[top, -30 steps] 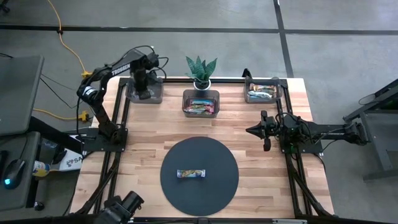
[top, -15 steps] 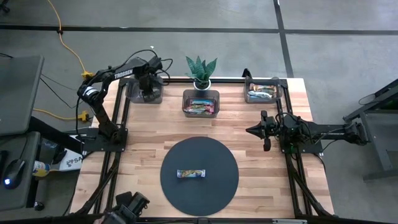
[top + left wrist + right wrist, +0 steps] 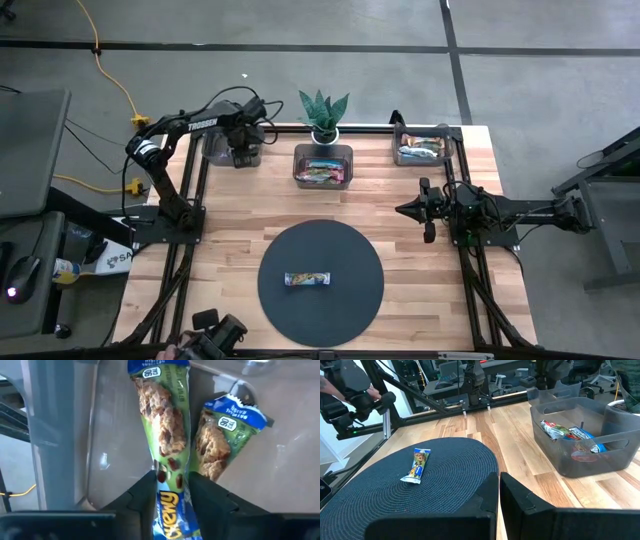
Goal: Pick and place Granola Bars by type
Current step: Put the blue granola bar into the left black bin
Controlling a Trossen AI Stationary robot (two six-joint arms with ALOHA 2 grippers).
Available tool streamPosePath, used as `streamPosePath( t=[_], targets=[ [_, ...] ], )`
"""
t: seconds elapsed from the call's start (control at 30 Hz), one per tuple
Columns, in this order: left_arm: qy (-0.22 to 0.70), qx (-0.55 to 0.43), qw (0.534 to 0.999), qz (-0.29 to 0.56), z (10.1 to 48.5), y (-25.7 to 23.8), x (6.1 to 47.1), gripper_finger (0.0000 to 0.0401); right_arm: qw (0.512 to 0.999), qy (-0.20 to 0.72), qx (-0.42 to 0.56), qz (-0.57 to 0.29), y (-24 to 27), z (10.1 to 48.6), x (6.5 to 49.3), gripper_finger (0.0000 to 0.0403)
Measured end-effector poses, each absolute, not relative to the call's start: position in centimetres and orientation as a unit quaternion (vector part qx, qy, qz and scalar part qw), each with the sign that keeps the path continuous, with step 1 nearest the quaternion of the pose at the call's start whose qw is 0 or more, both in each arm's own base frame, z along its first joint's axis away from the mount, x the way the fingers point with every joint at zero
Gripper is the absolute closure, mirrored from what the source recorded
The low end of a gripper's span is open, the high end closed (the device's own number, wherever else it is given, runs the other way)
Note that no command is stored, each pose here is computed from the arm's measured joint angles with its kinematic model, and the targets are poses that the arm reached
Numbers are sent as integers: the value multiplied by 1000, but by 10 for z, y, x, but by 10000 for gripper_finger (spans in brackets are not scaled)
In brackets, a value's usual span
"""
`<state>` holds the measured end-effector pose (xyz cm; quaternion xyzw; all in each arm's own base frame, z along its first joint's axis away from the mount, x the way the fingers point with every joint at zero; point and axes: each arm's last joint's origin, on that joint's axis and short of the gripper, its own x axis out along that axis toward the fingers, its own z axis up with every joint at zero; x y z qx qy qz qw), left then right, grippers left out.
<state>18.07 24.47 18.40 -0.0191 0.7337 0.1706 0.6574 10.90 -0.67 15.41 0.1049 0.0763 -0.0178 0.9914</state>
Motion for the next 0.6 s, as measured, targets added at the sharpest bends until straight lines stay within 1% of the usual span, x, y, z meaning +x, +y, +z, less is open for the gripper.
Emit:
streamPosePath(
  t=[0.23,0.33,0.43,0.6],
  targets=[
    [742,-14,644,186,184,244,180,222,991,76,105,-18,-7,154,109,402],
    [744,-12,639,193,186,243,180,201,991,76,105,-18,-7,154,109,402],
    [735,-4,646,205,195,242,178,193,991,76,105,-18,-7,154,109,402],
    [709,5,670,222,217,235,174,192,991,76,105,-18,-7,154,109,402]
  ],
)
